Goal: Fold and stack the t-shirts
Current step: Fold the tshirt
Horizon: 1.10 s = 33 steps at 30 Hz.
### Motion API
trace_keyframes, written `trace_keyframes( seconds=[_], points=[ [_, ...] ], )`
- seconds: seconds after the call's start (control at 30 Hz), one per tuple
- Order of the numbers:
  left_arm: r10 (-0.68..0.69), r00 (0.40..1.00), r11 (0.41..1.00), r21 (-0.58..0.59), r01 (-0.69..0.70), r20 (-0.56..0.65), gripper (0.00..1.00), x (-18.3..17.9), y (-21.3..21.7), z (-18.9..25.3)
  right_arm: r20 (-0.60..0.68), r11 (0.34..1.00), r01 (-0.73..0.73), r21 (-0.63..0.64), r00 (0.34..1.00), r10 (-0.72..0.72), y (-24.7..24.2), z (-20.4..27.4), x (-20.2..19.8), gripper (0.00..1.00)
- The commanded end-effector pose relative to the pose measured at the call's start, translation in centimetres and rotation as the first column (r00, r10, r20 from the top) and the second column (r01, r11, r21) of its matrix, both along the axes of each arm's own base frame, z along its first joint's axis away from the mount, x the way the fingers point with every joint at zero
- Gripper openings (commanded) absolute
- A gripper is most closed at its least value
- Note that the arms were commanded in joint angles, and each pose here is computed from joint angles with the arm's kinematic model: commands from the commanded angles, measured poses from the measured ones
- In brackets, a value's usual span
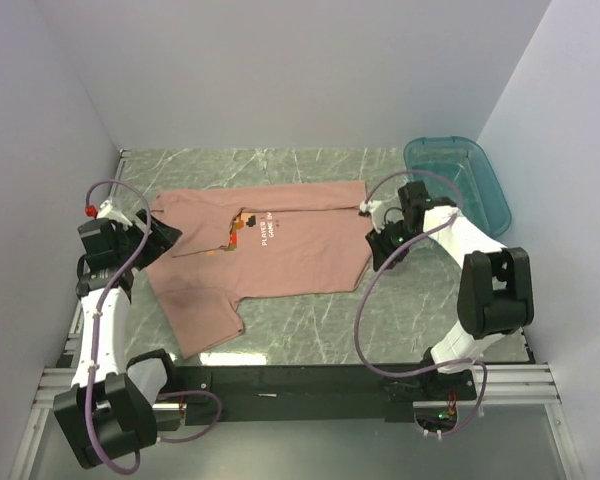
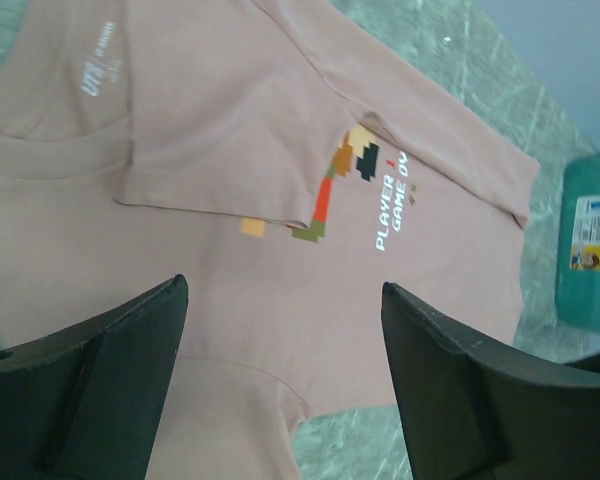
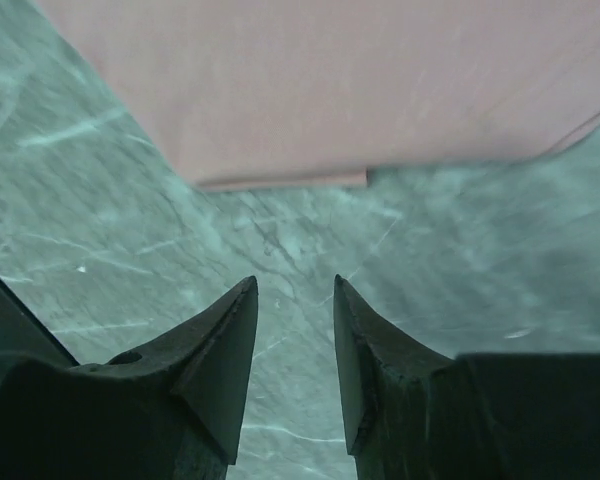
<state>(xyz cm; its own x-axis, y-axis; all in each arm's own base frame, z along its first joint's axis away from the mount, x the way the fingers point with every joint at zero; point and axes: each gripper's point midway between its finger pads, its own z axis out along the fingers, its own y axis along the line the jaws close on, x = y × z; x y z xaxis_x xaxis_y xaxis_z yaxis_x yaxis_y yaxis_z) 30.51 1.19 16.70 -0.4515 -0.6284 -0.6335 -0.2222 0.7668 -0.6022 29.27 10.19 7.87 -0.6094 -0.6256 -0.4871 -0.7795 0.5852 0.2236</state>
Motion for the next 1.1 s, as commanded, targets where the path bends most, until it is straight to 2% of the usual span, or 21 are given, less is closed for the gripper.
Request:
trace_keyframes(
  seconds=[0.0,0.27,0.87,1.0,1.03,1.07],
  points=[
    [-0.080,0.995,0.996,0.038,0.078,0.064,0.83,-0.3,-1.2,1.1,0.009,0.991,0.123,-0.059,0.992,-0.122,-1.1,-1.9,1.0,0.43],
    [-0.085,0.991,0.995,0.065,0.078,0.105,0.83,-0.5,-1.6,2.3,-0.060,0.962,0.261,-0.077,0.962,-0.265,0.0,-3.7,3.7,0.44],
    [-0.084,0.989,0.994,0.075,0.075,0.119,0.83,-0.7,-1.7,2.6,-0.107,0.962,0.234,-0.141,0.962,-0.250,2.2,-6.2,3.3,0.44],
    [-0.079,0.990,0.995,0.076,0.071,0.116,0.84,-0.7,-1.6,2.6,-0.114,0.963,0.216,-0.160,0.965,-0.235,1.8,-6.1,2.7,0.31],
    [-0.082,0.990,0.994,0.076,0.074,0.118,0.84,-0.7,-1.7,2.6,-0.127,0.965,0.200,-0.170,0.967,-0.222,1.6,-6.0,2.2,0.23],
    [-0.082,0.990,0.994,0.076,0.074,0.118,0.83,-0.7,-1.7,2.6,-0.127,0.965,0.196,-0.172,0.967,-0.219,1.5,-5.8,2.1,0.19]
  ],
)
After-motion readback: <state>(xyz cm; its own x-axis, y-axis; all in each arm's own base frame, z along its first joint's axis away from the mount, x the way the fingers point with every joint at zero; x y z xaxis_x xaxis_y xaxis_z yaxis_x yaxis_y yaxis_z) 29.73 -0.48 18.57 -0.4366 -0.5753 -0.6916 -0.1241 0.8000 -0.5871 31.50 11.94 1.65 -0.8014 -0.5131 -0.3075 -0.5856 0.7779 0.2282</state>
